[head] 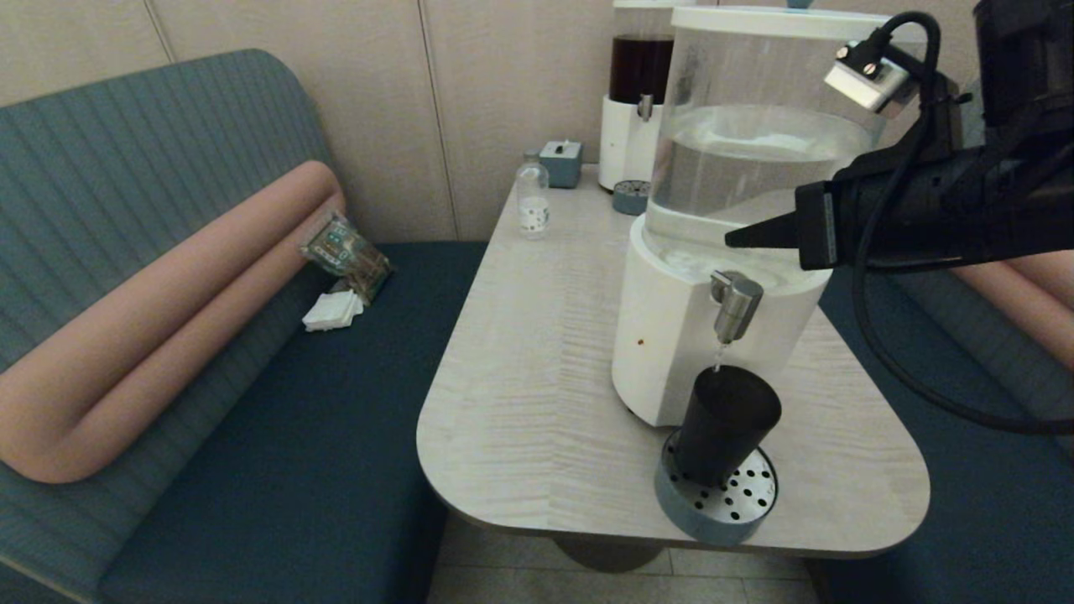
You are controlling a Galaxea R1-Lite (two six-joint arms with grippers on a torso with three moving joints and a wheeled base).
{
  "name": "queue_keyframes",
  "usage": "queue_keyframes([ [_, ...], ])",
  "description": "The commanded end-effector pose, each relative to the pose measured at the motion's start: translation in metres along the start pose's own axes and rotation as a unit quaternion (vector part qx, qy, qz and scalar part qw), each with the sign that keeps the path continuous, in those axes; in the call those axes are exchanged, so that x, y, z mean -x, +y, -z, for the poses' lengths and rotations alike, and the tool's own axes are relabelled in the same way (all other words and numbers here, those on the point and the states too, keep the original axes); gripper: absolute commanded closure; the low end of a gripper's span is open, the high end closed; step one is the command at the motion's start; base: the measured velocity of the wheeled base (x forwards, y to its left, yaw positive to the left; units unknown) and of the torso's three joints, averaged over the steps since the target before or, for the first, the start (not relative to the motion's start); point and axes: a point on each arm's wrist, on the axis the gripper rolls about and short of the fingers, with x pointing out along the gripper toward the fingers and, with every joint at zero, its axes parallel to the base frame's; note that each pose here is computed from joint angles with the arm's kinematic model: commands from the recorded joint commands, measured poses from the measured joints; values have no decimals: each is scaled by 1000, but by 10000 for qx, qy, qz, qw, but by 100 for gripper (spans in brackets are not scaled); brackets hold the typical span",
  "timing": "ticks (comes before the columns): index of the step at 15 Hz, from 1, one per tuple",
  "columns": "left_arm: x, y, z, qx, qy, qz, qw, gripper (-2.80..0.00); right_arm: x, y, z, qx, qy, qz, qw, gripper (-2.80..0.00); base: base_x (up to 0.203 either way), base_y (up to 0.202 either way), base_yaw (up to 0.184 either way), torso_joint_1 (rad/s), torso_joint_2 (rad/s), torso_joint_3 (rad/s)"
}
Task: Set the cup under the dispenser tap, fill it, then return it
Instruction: Turn on the faucet, then turn off the faucet
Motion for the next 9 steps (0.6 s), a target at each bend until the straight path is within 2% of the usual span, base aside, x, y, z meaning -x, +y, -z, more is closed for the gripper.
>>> queue_keyframes([
  [1, 0, 0, 0, -2, 5, -2, 10000, 0, 27, 5, -7, 63, -331, 58, 9994, 0, 0, 0, 0, 0, 0, 0],
  [4, 0, 0, 0, -2, 10, -2, 10000, 0, 68, 11, -7, 131, -665, 252, 9974, 0, 0, 0, 0, 0, 0, 0],
  [6, 0, 0, 0, -2, 12, -2, 10000, 0, 99, 14, 6, 172, -793, 475, 9956, 0, 0, 0, 0, 0, 0, 0],
  [9, 0, 0, 0, -2, 12, -2, 10000, 0, 150, 8, 36, 265, -1004, 1377, 9850, 0, 0, 0, 0, 0, 0, 0],
])
